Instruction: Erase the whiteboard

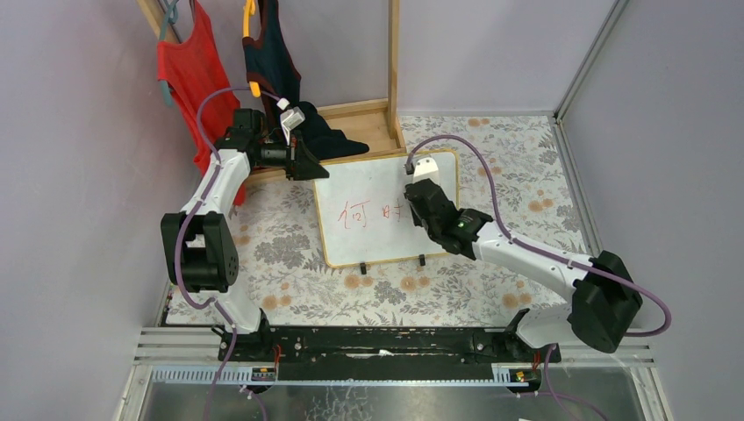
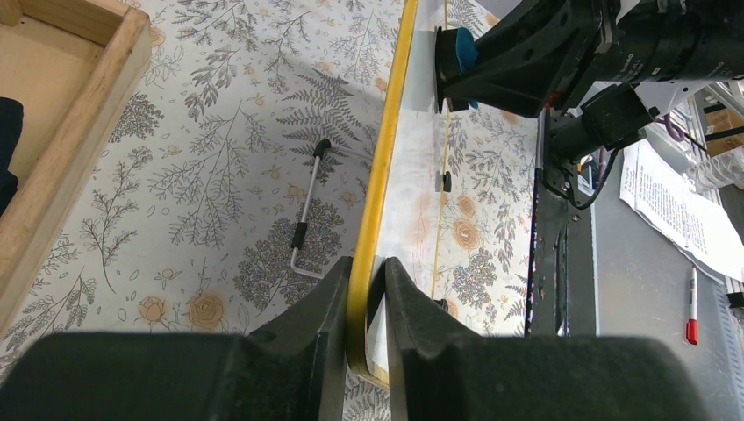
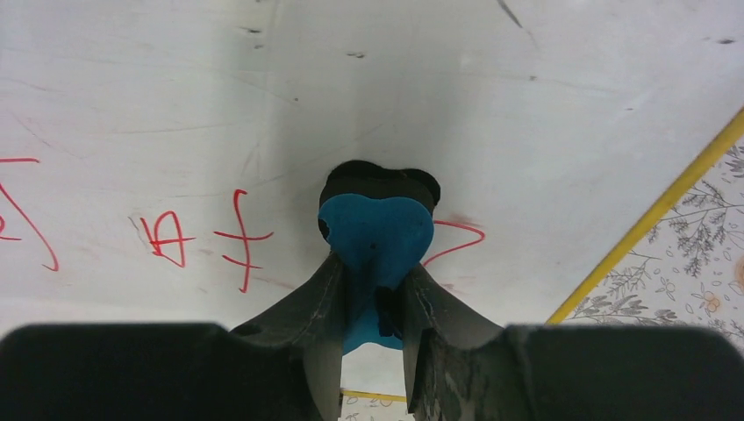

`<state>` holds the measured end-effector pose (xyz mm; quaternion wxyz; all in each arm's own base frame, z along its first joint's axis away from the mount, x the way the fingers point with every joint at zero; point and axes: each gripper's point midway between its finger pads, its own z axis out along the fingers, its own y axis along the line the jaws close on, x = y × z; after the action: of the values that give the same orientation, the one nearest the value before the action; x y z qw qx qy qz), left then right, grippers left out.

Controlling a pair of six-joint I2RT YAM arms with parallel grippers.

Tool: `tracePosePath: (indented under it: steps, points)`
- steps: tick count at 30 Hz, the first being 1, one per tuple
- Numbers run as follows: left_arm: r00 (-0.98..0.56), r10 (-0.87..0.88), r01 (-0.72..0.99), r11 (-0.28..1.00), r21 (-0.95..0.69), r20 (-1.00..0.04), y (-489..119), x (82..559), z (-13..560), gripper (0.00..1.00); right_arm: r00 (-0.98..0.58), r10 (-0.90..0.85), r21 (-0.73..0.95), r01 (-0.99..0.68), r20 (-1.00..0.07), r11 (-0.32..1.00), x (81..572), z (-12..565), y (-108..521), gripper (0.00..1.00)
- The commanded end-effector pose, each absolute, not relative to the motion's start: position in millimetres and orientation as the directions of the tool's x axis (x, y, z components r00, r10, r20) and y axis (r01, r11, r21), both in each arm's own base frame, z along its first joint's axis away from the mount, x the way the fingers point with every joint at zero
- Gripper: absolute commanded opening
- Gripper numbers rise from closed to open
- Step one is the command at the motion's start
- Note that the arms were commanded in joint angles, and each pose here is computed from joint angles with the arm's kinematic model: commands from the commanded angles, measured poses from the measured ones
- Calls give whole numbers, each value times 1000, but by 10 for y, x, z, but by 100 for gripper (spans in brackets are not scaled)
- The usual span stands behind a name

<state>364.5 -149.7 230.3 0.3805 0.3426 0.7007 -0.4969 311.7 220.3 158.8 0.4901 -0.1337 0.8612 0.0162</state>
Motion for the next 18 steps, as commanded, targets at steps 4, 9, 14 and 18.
tracePosePath:
  steps: [4,9,14,18]
  points:
    - [-450,141,862,326,-388,-882,-1450,3671,2233,0,-442,-173,-91,-200,-880,976,3278,1809,2271,0]
    - [-446,141,864,326,-384,-884,-1451,3669,2249,0,-453,-154,-95,-149,-878,984,3350,1817,2055,0]
    - [-443,144,864,330,-379,-885,-1446,3672,2251,0,-447,-134,-109,-81,-885,991,3415,1904,1711,0]
    - [-443,147,865,328,-379,-884,-1444,3665,2237,0,-441,-144,-121,-79,-886,989,3402,1945,1620,0]
